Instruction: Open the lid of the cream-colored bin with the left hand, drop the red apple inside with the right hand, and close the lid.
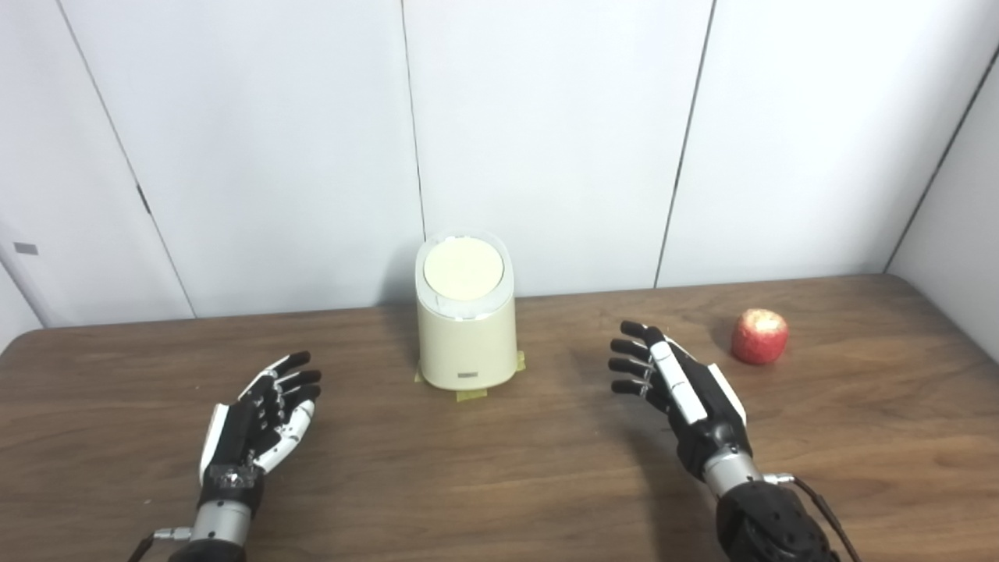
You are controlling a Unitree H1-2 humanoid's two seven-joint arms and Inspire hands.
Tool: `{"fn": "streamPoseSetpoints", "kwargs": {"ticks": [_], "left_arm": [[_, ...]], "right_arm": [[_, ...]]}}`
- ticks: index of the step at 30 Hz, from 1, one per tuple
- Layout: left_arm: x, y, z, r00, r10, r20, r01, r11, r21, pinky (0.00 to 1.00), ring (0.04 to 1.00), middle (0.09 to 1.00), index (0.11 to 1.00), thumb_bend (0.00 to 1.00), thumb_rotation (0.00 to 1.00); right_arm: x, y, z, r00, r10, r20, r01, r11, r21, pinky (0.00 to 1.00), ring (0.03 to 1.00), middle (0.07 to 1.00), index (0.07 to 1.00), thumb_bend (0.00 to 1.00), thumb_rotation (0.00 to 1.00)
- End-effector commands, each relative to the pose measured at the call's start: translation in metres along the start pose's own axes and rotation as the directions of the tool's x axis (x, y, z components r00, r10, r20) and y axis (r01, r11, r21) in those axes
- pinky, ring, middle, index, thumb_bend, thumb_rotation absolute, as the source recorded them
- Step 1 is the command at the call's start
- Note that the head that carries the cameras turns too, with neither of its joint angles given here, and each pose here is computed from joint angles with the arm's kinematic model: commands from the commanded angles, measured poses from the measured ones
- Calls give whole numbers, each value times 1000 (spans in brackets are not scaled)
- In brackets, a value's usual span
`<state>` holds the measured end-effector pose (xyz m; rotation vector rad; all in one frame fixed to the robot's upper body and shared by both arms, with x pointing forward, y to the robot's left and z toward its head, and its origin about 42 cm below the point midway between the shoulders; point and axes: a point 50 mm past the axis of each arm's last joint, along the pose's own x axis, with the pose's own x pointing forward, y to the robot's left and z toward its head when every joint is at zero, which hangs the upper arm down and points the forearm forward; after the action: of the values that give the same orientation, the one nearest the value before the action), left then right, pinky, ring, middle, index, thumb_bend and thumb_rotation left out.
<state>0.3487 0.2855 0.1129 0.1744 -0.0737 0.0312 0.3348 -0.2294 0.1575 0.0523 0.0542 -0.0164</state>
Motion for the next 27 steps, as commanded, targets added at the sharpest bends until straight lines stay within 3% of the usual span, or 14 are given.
{"fn": "streamPoseSetpoints", "kwargs": {"ticks": [1, 5, 8, 15, 23, 27], "left_arm": [[-13, 2, -21, 998, 11, -65, -10, 1000, 9, 772, 745, 755, 822, 256, 216], [-14, 2, -21, 998, 14, -67, -13, 1000, 14, 760, 737, 747, 822, 262, 204], [-14, 2, -21, 998, 15, -61, -15, 1000, 10, 754, 735, 747, 821, 288, 142], [1, 3, -7, 998, 20, -54, -23, 998, -53, 729, 750, 782, 842, 551, 234], [48, -1, 52, 996, -36, 76, 37, 999, -12, 716, 770, 790, 844, 619, 218], [76, -6, 95, 989, -69, 132, 66, 998, 22, 840, 825, 816, 856, 663, 249]], "right_arm": [[10, 3, 23, 995, 21, 95, -21, 1000, 0, 641, 735, 757, 781, 422, 776], [9, 2, 23, 995, 24, 99, -24, 1000, -5, 639, 736, 757, 782, 422, 779], [9, 3, 22, 995, 25, 98, -24, 1000, -5, 641, 739, 759, 780, 416, 785], [11, 1, 19, 995, 26, 94, -26, 1000, 1, 638, 736, 759, 780, 408, 784], [14, -1, 16, 996, 21, 90, -23, 1000, 18, 641, 732, 758, 779, 405, 764], [14, -2, 17, 996, 15, 90, -17, 1000, 23, 652, 737, 761, 782, 402, 768]]}}
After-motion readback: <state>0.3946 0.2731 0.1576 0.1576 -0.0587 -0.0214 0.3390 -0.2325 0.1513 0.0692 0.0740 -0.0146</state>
